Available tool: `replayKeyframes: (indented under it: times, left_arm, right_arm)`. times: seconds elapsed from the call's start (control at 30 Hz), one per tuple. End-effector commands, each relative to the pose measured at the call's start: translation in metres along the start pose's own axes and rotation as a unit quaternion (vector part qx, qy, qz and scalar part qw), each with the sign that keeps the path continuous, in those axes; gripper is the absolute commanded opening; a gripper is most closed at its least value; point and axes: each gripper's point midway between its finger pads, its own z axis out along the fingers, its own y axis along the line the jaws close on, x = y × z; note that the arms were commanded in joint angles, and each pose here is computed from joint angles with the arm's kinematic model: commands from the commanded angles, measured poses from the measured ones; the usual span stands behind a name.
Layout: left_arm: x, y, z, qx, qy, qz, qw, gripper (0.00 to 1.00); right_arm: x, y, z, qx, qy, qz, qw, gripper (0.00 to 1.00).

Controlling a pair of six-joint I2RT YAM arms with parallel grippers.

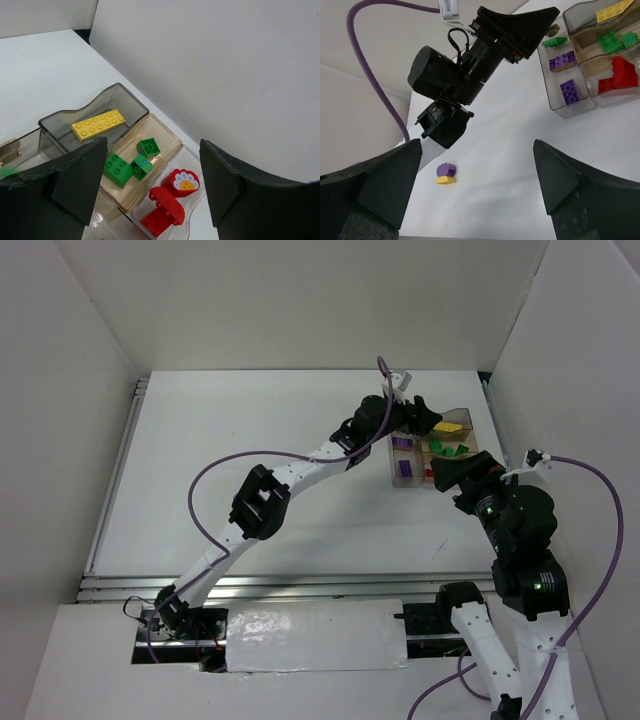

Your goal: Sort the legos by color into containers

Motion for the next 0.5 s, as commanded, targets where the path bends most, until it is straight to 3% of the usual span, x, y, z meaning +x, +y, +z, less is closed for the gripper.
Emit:
replayKeyframes:
  times: [0.0, 0.03, 0.07, 0.1, 0.13, 0.23, 0.27, 0.3, 0.33, 0.37, 0.4, 0.47]
  left_arm:
    - [-0.036, -0.009, -0.002, 0.024, -0.049, 0.007, 0.998, 0.86]
    - [-0.036, -0.006, -0.005, 0.018, -0.042, 0.006, 0.999, 0.85]
    - [-0.062, -0.016, -0.012, 0.022, -0.058, 0.012, 0.998, 0.85]
    - [-0.053, -0.009, -0.017, 0.012, -0.048, 0.014, 0.999, 0.85]
    - [-0.077, -0.02, -0.024, 0.014, -0.062, 0.028, 0.998, 0.85]
    - [-0.084, -0.012, -0.036, -0.012, -0.04, 0.037, 0.998, 0.81]
    - [-0.11, -0.022, -0.047, -0.01, -0.053, 0.041, 0.998, 0.81]
    - [-0.091, -0.011, -0.057, -0.024, -0.03, 0.043, 0.998, 0.81]
    - [-0.123, -0.029, -0.072, -0.017, -0.055, 0.05, 0.997, 0.83]
    - [-0.106, -0.018, -0.084, -0.036, -0.034, 0.053, 0.997, 0.86]
    - [-0.14, -0.027, -0.13, -0.076, -0.033, 0.077, 0.994, 0.89]
    - [-0.131, -0.022, -0.141, -0.09, -0.015, 0.082, 0.992, 0.89]
  right_arm:
    - [-0.011, 0.013, -0.006, -0.024, -0.016, -0.01, 1.0, 1.0]
    - [-0.01, 0.012, -0.005, -0.023, -0.015, -0.01, 1.0, 1.0]
    - [-0.011, 0.013, -0.005, -0.024, -0.016, -0.009, 1.0, 1.0]
    - [-0.014, 0.01, -0.004, -0.015, -0.024, -0.008, 1.0, 1.0]
    - [-0.013, 0.011, -0.003, -0.017, -0.022, -0.009, 1.0, 1.0]
    - [-0.015, 0.012, -0.003, -0.016, -0.025, -0.007, 1.0, 1.0]
    - [-0.016, 0.012, -0.003, -0.017, -0.029, -0.007, 0.999, 1.0]
    - [-0.014, 0.009, 0.0, -0.014, -0.026, -0.006, 1.0, 1.0]
    - [-0.013, 0.009, 0.0, -0.015, -0.026, -0.006, 1.0, 1.0]
    - [-0.012, 0.008, 0.003, -0.014, -0.024, -0.006, 1.0, 1.0]
    - [-0.006, 0.005, 0.012, -0.011, -0.013, -0.007, 1.0, 1.0]
    - [-0.004, 0.005, 0.014, -0.014, -0.01, -0.008, 1.0, 1.0]
